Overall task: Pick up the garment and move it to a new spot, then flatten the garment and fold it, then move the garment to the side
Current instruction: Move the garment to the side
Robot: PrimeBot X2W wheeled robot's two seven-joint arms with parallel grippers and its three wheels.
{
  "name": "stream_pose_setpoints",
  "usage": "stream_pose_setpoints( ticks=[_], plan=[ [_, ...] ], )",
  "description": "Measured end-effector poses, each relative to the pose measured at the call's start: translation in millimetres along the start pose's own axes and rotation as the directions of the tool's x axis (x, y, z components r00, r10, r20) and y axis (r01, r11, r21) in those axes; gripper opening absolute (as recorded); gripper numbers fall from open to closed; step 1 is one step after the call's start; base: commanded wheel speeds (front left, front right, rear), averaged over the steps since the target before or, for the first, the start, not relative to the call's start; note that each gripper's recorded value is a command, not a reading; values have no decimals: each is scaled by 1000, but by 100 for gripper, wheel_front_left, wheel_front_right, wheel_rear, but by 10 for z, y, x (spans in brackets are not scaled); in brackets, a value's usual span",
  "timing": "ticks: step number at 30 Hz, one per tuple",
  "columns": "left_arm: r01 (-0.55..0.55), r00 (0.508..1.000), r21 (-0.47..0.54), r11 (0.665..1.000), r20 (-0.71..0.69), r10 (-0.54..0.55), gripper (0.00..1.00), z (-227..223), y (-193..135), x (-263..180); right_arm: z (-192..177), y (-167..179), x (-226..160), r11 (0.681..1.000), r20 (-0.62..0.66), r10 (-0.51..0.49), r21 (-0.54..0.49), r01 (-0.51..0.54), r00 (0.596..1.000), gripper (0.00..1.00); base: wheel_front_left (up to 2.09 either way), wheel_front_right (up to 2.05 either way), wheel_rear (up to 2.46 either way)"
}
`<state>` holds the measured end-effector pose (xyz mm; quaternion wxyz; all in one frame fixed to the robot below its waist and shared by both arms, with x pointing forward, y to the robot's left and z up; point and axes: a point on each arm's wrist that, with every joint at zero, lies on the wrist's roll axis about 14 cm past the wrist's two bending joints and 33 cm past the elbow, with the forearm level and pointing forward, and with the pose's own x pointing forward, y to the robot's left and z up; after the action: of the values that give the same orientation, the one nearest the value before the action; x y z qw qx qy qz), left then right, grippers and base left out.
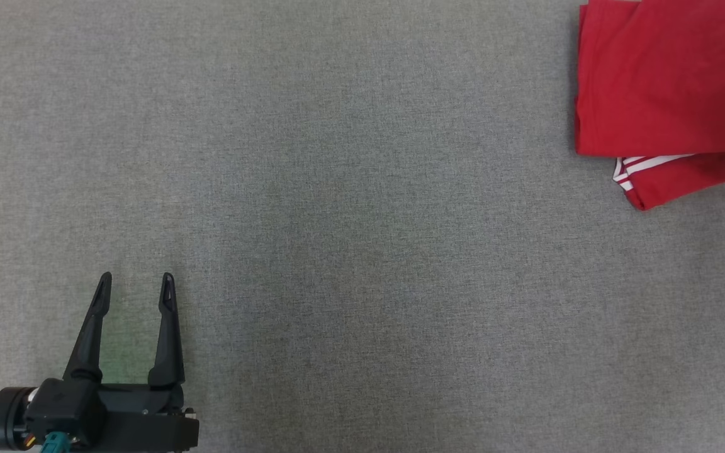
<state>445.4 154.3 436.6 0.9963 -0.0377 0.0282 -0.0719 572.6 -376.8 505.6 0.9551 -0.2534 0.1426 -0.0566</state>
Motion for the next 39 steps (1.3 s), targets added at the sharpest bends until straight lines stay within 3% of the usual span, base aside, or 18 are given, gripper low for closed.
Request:
stream_pose_setpoints(
  ticks=[2,4,5,6,15,19,23,28,39],
  plan=[
    [1,1000,0,1000,-1,-1,100,-6,0,2,-28,-10,-4,1000,-8,-3,2,3,1000,0,0,0,0],
    [1,1000,2,1000,0,-1,100,-3,6,6,-43,-13,-7,1000,-11,-4,1,4,1000,36,0,0,0],
    [0,1000,2,1000,1,0,100,2,11,11,-48,-13,-7,1000,-11,-5,2,5,1000,72,0,0,0],
    [-1,1000,2,1000,3,1,100,7,18,16,-51,-13,-7,1000,-11,-4,-1,4,1000,100,0,0,0],
    [-19,999,5,1000,26,19,100,112,68,-13,107,-184,-100,998,36,-49,35,48,998,100,0,0,0],
    [-33,999,4,999,18,33,100,127,90,-145,399,-163,-200,988,140,-71,144,51,988,100,0,0,0],
    [-52,999,4,999,15,52,100,168,123,-322,625,17,-408,975,247,-59,221,3,967,100,0,0,0],
    [-88,996,-1,996,26,88,100,251,198,-562,945,121,-802,945,396,-86,323,-51,914,100,0,0,0],
    [-105,991,-4,994,79,105,100,453,194,-918,876,910,-1652,873,495,-31,436,-217,868,100,0,0,0]
  ],
)
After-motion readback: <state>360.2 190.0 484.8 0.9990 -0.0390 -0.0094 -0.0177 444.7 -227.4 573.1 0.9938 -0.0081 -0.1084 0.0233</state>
